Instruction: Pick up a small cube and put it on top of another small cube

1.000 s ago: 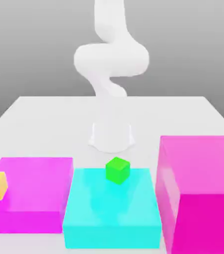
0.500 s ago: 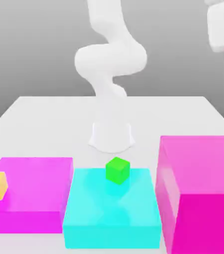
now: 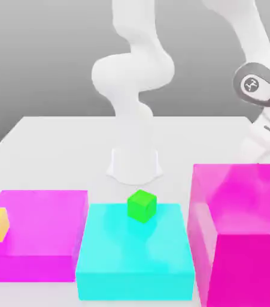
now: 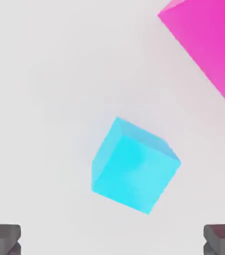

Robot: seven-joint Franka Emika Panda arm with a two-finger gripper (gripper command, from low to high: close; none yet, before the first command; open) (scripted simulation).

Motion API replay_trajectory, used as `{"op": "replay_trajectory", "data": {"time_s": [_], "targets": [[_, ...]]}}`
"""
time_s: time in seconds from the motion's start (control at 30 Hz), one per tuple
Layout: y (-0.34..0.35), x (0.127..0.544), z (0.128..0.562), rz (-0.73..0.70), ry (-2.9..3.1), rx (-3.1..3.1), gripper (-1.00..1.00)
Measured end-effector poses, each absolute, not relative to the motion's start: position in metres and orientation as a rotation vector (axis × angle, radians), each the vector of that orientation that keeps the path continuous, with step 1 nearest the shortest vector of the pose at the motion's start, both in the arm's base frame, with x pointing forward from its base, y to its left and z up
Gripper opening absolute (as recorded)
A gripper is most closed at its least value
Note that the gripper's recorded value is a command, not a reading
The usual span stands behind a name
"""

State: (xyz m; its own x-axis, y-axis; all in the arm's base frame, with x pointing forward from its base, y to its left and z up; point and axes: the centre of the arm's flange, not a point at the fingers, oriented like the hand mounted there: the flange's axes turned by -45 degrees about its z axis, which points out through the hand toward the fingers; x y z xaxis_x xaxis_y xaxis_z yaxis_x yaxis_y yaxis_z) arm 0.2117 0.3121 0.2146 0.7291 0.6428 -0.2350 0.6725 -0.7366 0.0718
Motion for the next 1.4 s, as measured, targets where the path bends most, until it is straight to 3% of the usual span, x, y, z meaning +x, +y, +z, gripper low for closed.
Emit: {"op": "replay_trajectory", "data": {"time_s": [0.3, 0.6, 0.63, 0.87, 1.13, 1.4], "targets": [[0.277, 0.207, 0.195, -0.023, 0.668, 3.049, 0.00], [0.271, 0.204, 0.140, -0.001, 0.516, 3.102, 0.00], [0.270, 0.203, 0.133, -0.002, 0.515, 3.101, -1.00], [0.270, 0.203, 0.131, 0.001, 0.515, 3.102, -1.00], [0.273, 0.201, 0.190, 0.002, 0.516, 3.099, -1.00], [0.357, 0.221, 0.249, -0.042, 0.722, 3.084, -1.00]]}}
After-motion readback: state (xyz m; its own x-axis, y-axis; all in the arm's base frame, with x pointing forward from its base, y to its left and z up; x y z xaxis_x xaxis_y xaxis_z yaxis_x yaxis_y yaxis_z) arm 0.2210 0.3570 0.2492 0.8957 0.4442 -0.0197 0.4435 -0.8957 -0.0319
